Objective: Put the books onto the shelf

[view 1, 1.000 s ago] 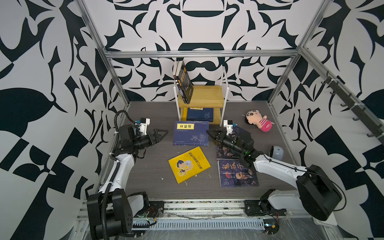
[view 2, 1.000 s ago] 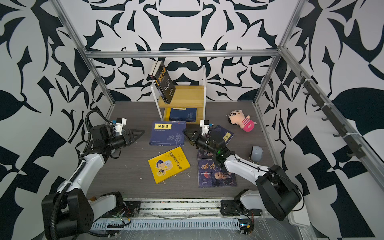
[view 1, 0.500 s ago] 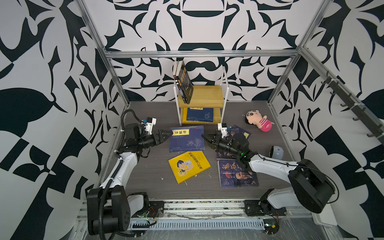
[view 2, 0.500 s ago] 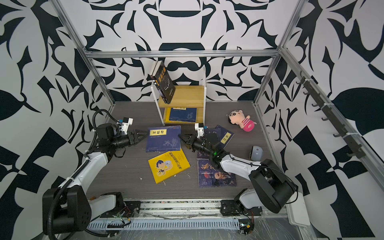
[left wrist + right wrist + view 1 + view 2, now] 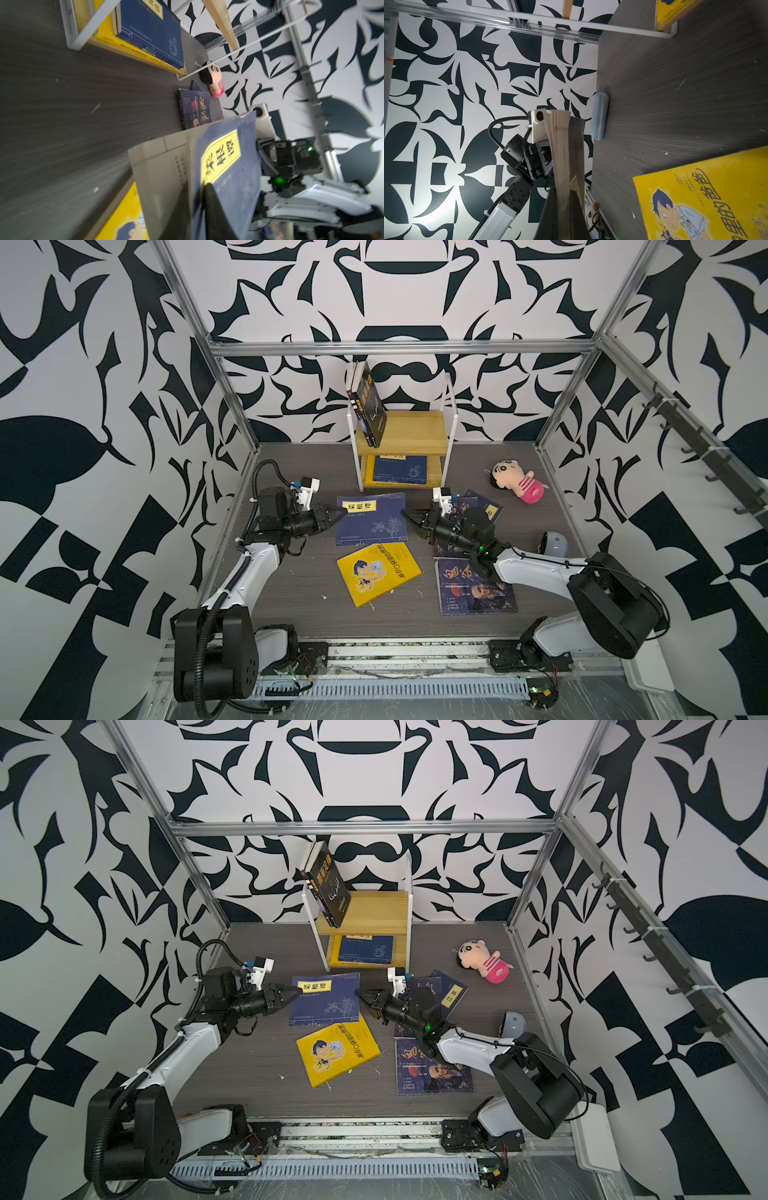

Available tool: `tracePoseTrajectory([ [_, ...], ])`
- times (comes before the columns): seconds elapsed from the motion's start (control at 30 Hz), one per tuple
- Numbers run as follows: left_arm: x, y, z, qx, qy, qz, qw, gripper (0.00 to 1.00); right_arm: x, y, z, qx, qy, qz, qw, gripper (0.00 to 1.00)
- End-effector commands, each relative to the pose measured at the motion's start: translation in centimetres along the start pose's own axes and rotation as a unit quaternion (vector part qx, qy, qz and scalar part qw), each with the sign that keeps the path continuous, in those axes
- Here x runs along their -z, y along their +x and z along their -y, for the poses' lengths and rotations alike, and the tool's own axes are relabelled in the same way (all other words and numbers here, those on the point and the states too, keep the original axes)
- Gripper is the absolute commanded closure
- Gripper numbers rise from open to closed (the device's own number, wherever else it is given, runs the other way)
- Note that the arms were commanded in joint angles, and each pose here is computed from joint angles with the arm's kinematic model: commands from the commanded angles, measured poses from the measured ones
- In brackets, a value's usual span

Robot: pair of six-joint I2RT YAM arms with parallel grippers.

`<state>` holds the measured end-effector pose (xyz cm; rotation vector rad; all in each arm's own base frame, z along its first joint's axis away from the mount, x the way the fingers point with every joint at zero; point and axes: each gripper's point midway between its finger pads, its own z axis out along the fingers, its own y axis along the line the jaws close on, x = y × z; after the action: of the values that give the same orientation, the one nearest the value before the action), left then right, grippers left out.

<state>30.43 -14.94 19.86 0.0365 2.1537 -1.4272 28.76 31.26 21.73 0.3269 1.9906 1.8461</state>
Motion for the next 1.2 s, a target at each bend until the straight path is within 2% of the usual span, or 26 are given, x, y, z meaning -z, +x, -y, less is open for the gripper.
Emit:
tracePoseTrajectory([
  [0.0, 0.1, -0.2, 0.9, -0.007, 0.012, -0.001, 1.0, 1.0, 0.3, -0.6, -1.9, 0.023, -0.034, 0.013, 0.999, 1.0],
  [0.17, 0.6, -0.6, 1.0, -0.005, 0.01, 0.006, 1.0, 1.0, 0.9, -1.0, -0.6, 0.029, -0.006, 0.025, 0.999, 0.99],
  [0.27, 1.1, -0.6, 1.2, -0.006, 0.011, 0.01, 1.0, 1.0, 1.3, -1.3, 0.5, 0.032, 0.021, 0.03, 0.999, 0.94],
  [0.4, 1.3, -0.6, 1.3, -0.007, 0.014, 0.011, 1.0, 1.0, 2.1, -1.4, 0.9, 0.04, 0.038, 0.038, 0.998, 0.8],
  [0.57, 1.6, -1.4, 1.6, 0.001, 0.011, 0.019, 1.0, 1.0, 3.9, -1.0, 2.5, 0.087, 0.106, 0.04, 0.99, 0.63],
  [0.67, 1.7, -1.8, 1.1, 0.011, -0.002, 0.023, 1.0, 1.0, 5.8, -1.0, 3.0, 0.122, 0.146, 0.052, 0.98, 0.58],
  [0.8, 1.8, -1.9, 1.0, 0.015, -0.006, 0.025, 1.0, 1.0, 8.5, -1.3, 3.0, 0.186, 0.2, 0.073, 0.959, 0.55],
  [0.9, 1.9, -2.0, 0.7, 0.021, -0.008, 0.026, 0.999, 1.0, 9.8, -1.4, 2.2, 0.222, 0.216, 0.082, 0.947, 0.54],
  [1.07, 2.1, -2.1, 0.7, 0.024, -0.01, 0.029, 0.999, 1.0, 9.9, -1.0, 1.4, 0.265, 0.214, 0.081, 0.937, 0.54],
  [1.17, 2.2, -2.3, 0.6, 0.029, -0.012, 0.032, 0.999, 1.0, 8.8, 0.3, 0.7, 0.337, 0.229, 0.066, 0.911, 0.53],
])
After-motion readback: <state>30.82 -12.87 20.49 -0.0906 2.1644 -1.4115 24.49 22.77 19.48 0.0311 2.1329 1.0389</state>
